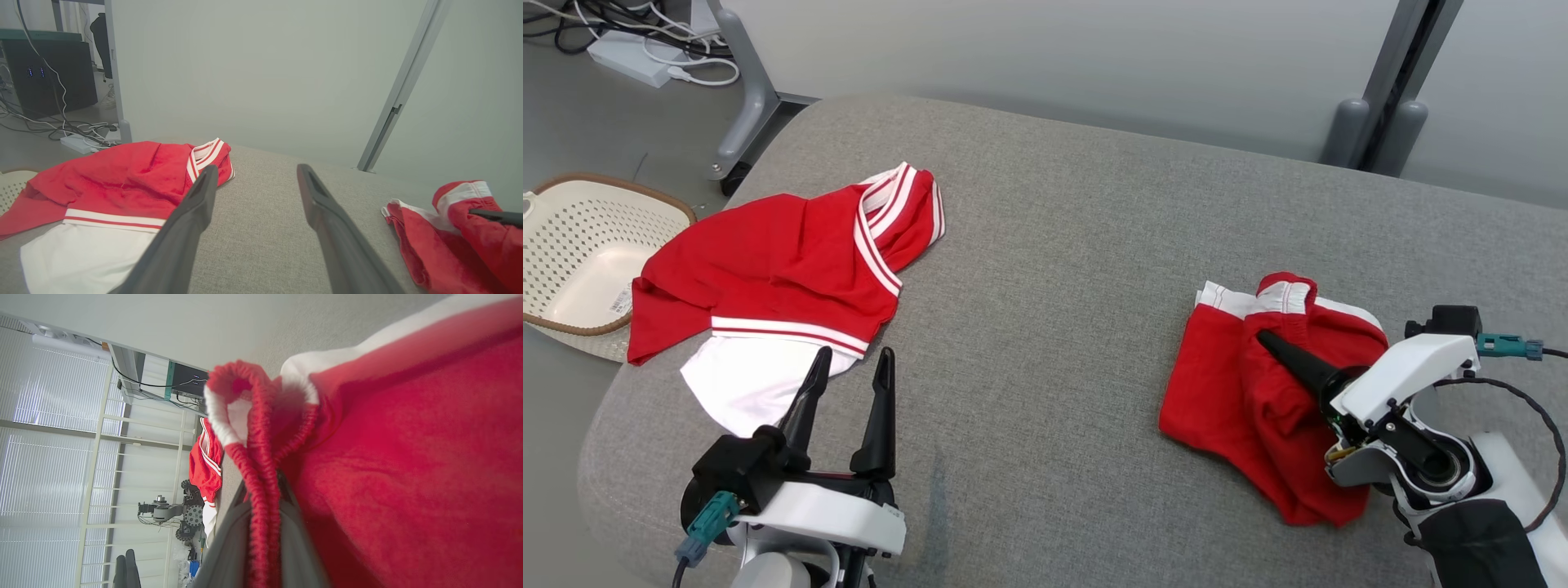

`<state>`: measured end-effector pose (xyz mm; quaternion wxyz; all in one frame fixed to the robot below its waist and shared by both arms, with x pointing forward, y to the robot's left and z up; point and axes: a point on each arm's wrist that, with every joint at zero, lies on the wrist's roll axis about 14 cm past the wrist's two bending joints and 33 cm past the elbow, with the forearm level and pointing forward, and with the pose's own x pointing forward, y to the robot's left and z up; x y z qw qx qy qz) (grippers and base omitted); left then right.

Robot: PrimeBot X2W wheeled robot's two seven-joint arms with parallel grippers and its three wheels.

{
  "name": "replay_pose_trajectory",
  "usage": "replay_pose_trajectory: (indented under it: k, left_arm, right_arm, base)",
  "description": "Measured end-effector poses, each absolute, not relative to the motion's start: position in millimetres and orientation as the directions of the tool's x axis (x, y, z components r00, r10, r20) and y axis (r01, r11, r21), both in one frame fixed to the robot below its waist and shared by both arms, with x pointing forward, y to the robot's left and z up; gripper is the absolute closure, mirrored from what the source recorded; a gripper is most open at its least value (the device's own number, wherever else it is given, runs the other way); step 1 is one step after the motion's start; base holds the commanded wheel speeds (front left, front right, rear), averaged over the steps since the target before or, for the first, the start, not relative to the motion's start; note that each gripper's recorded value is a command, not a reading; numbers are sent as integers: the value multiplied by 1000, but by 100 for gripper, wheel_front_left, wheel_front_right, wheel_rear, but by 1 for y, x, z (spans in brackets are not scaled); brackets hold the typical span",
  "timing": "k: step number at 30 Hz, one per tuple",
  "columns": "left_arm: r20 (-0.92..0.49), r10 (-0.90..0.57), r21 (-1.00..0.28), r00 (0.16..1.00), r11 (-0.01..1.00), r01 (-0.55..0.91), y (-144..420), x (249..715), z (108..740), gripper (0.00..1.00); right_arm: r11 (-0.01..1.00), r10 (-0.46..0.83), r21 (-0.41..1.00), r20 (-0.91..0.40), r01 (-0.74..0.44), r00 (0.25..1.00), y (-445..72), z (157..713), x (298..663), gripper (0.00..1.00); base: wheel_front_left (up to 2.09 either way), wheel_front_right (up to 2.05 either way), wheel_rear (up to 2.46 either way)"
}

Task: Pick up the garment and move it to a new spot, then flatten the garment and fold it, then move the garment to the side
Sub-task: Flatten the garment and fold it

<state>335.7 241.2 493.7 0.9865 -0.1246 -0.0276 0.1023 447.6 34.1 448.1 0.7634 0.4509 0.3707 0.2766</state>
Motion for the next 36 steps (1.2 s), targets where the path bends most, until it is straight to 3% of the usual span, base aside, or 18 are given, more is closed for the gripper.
replay_pose_trajectory:
  k: [3, 4, 5, 6, 15, 27, 36]
  left_arm:
    - [32, 213, -252, 976, 947, -199, 243, 334, 495, 0]
    - [32, 216, -252, 976, 947, -201, 243, 334, 495, 0]
    - [32, 216, -252, 976, 947, -201, 243, 334, 495, 0]
    - [33, 216, -252, 976, 947, -201, 243, 334, 495, 0]
    - [44, 192, -259, 980, 950, -175, 236, 337, 498, 0]
    - [50, 131, -270, 990, 956, -113, 216, 349, 498, 0]
    - [58, 97, -273, 994, 959, -77, 205, 355, 501, 0]
  right_arm:
    - [442, 762, 892, -317, -96, 565, 38, 450, 448, 55]
    - [441, 763, 893, -317, -95, 563, 39, 450, 447, 48]
    - [442, 764, 892, -319, -95, 561, 39, 450, 446, 14]
    - [444, 764, 891, -321, -96, 559, 40, 450, 445, 0]
    - [464, 784, 879, -352, -108, 511, 38, 451, 433, 0]
    - [528, 685, 825, -275, -200, 675, -35, 491, 452, 0]
    - [662, 572, 742, -407, -107, 712, -84, 454, 434, 0]
  base:
    - [0, 0, 0]
    - [0, 0, 0]
    - [0, 0, 0]
    - [0, 0, 0]
    - [0, 0, 0]
    - [0, 0, 0]
    - [0, 0, 0]
